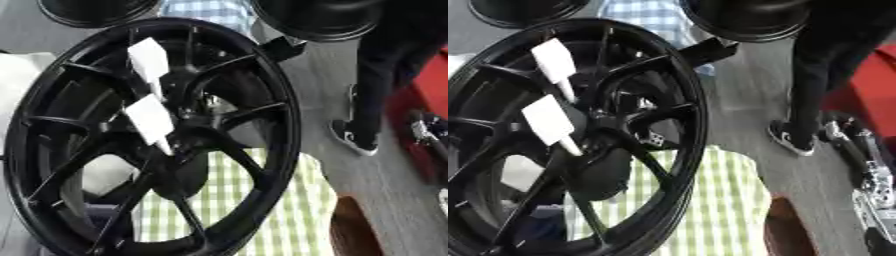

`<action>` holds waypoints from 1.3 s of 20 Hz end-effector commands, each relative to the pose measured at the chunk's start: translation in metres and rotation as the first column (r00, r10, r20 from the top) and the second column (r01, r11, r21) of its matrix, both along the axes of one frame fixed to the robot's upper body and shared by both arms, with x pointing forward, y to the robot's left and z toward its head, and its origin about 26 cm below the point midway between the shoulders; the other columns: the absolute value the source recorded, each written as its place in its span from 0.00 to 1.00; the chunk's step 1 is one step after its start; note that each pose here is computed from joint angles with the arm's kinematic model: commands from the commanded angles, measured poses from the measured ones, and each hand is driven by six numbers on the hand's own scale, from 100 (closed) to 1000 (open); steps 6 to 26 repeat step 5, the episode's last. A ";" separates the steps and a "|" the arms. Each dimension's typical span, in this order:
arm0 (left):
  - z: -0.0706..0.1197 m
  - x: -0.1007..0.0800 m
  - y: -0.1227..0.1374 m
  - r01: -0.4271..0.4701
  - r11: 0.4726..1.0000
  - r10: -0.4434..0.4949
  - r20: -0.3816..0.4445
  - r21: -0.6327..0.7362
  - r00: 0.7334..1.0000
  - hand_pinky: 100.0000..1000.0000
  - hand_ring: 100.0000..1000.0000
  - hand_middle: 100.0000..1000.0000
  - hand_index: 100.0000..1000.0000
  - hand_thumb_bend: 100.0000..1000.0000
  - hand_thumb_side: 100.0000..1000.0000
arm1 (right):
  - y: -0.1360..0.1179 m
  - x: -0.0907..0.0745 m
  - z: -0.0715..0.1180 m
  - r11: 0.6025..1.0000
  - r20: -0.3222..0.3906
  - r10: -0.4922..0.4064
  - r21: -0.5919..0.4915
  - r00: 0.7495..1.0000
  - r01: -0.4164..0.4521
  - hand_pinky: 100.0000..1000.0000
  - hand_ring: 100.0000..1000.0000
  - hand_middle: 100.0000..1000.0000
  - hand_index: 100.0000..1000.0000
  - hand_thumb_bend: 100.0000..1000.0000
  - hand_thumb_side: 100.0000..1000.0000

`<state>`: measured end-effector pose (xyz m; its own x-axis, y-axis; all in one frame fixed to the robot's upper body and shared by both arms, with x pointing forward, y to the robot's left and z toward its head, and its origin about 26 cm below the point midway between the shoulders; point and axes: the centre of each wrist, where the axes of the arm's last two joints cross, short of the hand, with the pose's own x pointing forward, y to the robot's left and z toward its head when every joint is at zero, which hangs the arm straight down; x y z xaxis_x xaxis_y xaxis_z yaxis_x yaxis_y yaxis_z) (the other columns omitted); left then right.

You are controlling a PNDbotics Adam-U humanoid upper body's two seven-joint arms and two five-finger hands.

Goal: Pull the pin out of the wheel hub.

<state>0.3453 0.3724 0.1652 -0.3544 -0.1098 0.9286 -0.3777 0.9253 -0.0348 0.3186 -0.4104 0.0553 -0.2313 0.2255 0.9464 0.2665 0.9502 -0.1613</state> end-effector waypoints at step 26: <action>-0.038 0.012 -0.022 -0.064 0.987 0.072 0.046 -0.149 0.996 0.74 0.85 0.52 0.72 0.67 0.39 | -0.008 0.004 0.007 1.000 0.006 -0.013 -0.001 1.000 0.013 0.65 0.58 0.62 0.73 0.11 0.47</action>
